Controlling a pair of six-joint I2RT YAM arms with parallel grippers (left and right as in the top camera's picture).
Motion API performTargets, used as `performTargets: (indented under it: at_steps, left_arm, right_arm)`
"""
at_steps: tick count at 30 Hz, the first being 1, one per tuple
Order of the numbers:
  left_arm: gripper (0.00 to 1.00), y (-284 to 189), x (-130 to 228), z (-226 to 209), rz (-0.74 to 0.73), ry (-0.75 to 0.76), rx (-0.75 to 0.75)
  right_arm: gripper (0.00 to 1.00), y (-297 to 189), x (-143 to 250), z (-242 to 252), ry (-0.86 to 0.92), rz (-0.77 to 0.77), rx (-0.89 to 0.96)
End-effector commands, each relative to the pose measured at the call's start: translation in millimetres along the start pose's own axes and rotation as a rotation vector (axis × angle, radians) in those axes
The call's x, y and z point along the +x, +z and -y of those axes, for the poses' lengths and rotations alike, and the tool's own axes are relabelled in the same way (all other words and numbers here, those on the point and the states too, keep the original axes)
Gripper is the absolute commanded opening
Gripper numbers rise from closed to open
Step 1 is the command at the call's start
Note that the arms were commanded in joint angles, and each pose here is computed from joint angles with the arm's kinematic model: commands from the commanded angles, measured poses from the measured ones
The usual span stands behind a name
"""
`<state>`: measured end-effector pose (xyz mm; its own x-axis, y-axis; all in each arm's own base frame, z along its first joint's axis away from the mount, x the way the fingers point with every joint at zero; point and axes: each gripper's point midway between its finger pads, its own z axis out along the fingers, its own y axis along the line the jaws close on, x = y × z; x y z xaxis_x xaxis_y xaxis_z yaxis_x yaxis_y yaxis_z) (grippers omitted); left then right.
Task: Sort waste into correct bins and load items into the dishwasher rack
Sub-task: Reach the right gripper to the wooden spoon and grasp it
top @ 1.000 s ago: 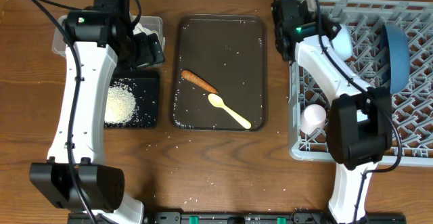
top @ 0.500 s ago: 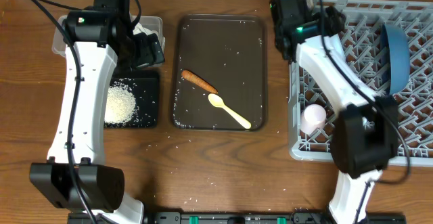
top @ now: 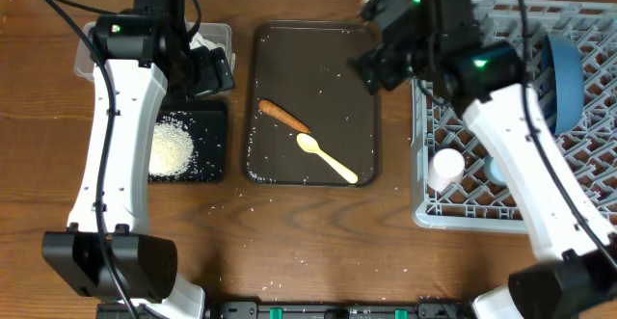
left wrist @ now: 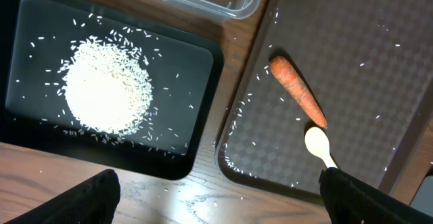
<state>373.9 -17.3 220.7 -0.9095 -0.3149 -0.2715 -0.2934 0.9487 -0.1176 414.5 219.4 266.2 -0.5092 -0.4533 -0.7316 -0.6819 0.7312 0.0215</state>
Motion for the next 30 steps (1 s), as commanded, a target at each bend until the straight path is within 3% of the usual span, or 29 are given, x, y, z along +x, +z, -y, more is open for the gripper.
performTargets:
  at_steps: [1, 7, 17, 23, 30]
  left_arm:
    - [0.96, -1, -1, -4, 0.008, -0.002, -0.015]
    - [0.96, -1, -1, -4, 0.008, -0.002, -0.015]
    - [0.96, -1, -1, -4, 0.008, -0.002, -0.015]
    - [0.96, -1, -1, -4, 0.008, -0.002, -0.015]
    - [0.96, -1, -1, -4, 0.008, -0.002, -0.015]
  right_arm:
    - [0.86, 43, 32, -48, 0.020, -0.095, -0.220]
    - [0.81, 111, 98, -69, 0.006, -0.331, -0.223]
    - [0.49, 155, 180, -111, -0.067, -0.597, -0.335]
    - [0.46, 155, 193, -123, -0.086, -0.641, -0.343]
    - [0.49, 161, 223, -101, -0.119, -0.715, -0.172]
